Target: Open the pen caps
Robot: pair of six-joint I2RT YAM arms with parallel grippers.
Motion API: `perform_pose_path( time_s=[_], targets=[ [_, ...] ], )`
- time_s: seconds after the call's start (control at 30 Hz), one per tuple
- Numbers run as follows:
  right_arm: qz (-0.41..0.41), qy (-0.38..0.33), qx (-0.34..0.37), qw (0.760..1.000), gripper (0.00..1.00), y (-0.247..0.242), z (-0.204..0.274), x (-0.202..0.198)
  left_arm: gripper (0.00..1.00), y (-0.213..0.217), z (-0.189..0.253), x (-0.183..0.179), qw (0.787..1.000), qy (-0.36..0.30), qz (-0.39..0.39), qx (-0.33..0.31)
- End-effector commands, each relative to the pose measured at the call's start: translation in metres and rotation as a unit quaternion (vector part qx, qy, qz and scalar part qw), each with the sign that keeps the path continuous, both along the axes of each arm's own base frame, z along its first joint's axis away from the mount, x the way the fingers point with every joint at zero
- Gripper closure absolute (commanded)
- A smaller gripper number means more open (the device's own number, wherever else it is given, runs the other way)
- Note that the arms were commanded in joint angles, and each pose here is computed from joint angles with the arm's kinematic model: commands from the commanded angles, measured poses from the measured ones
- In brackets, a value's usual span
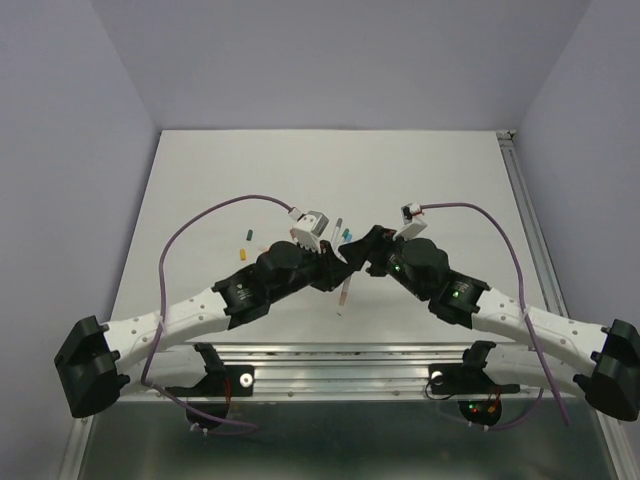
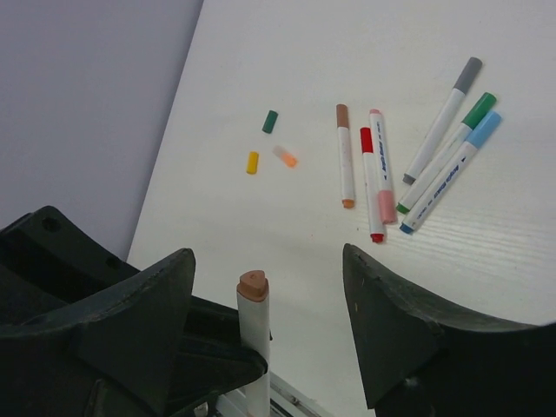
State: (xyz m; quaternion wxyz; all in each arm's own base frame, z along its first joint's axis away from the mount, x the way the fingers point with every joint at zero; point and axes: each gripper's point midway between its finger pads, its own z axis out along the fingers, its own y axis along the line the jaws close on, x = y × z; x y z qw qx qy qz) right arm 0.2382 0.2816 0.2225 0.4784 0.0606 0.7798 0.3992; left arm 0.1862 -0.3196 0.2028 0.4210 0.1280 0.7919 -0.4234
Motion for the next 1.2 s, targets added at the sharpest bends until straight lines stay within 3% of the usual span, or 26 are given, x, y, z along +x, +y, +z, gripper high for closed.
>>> perform_pose_path(
  time_s=[0.0, 0.4, 0.47, 0.5, 0.53, 0.63, 0.67, 0.7, 0.77, 1.17],
  targets=[
    [-0.015, -0.011, 0.030, 0.999, 0.29, 0.004, 0.025, 0.006, 1.00, -0.008, 0.034, 0.010, 0.999, -0.036, 0.015, -0.033],
    [-0.020, 0.006, 0.029, 0.999, 0.68, 0.006, 0.017, 0.007, 1.00, -0.019, 0.051, 0.018, 0.998, -0.048, 0.022, -0.044],
    [-0.024, 0.004, 0.029, 0.999, 0.80, 0.004, 0.018, 0.007, 1.00, -0.020, 0.051, 0.017, 0.998, -0.047, 0.017, -0.043],
    [-0.029, 0.004, 0.026, 0.999, 0.95, 0.002, 0.017, 0.008, 1.00, -0.021, 0.053, 0.016, 0.998, -0.047, 0.012, -0.045],
    [-0.034, 0.003, 0.024, 0.999, 0.99, 0.000, 0.018, 0.009, 1.00, -0.022, 0.050, 0.013, 0.998, -0.039, 0.008, -0.042],
    [-0.050, 0.001, 0.015, 0.999, 0.99, -0.005, 0.020, 0.013, 0.61, -0.023, 0.049, 0.011, 0.999, -0.029, 0.001, -0.035],
    [-0.054, 0.001, 0.013, 0.998, 0.99, -0.006, 0.020, 0.014, 0.19, -0.023, 0.046, 0.008, 0.999, -0.025, -0.007, -0.030],
    [-0.066, 0.002, 0.006, 0.998, 0.99, -0.011, 0.019, 0.016, 0.05, -0.022, 0.046, 0.006, 0.999, -0.025, -0.010, -0.031],
    [-0.077, -0.001, 0.002, 0.997, 0.99, -0.015, 0.024, 0.018, 0.01, -0.018, 0.039, 0.003, 0.999, -0.023, -0.012, -0.023],
    [-0.069, 0.010, 0.018, 0.997, 0.99, -0.016, 0.035, 0.010, 0.05, -0.016, 0.002, -0.030, 0.996, 0.005, -0.087, -0.012]
  ],
)
